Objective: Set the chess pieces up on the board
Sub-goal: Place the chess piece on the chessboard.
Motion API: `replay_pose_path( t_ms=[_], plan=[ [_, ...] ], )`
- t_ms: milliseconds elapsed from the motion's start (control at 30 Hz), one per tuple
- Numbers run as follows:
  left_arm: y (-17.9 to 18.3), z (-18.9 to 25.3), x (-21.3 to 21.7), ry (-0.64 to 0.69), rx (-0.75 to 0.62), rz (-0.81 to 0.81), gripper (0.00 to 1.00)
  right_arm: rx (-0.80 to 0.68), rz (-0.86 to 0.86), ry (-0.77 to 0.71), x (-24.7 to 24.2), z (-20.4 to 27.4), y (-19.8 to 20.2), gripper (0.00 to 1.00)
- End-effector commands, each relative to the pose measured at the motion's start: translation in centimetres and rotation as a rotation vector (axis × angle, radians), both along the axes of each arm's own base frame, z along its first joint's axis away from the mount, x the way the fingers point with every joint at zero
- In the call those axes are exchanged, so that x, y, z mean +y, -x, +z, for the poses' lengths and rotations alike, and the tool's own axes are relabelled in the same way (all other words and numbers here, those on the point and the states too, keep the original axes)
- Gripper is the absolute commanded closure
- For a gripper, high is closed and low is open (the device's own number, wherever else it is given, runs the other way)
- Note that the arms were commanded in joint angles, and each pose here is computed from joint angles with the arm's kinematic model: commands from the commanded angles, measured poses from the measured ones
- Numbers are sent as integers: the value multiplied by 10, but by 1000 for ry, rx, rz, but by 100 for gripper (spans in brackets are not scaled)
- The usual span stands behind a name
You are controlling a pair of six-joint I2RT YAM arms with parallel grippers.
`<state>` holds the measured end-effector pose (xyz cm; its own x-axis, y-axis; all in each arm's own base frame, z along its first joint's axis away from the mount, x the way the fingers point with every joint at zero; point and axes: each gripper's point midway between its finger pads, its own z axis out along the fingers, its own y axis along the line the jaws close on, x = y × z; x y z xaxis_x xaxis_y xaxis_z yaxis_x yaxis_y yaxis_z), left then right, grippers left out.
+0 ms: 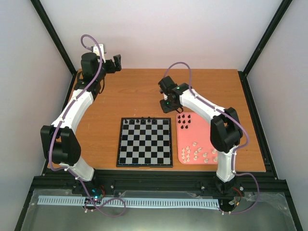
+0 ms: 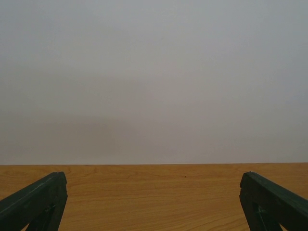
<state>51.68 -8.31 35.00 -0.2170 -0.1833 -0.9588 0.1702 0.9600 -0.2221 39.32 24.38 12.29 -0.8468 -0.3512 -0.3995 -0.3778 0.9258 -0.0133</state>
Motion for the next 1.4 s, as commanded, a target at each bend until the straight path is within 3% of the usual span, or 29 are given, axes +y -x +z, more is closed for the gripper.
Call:
replay_pose_path(
  t_ms=[0,500,1367],
  plan=[
    [-3,18,-3,-2,-36,-9,0,50,49,37,16,-14,12,93],
    [-5,16,-5,2,-29,-16,0,110,138,62,59,-44,39,93],
    [-5,17,-4,-3,-34,-9,0,143,145,74,62,-73,40,92]
  ],
)
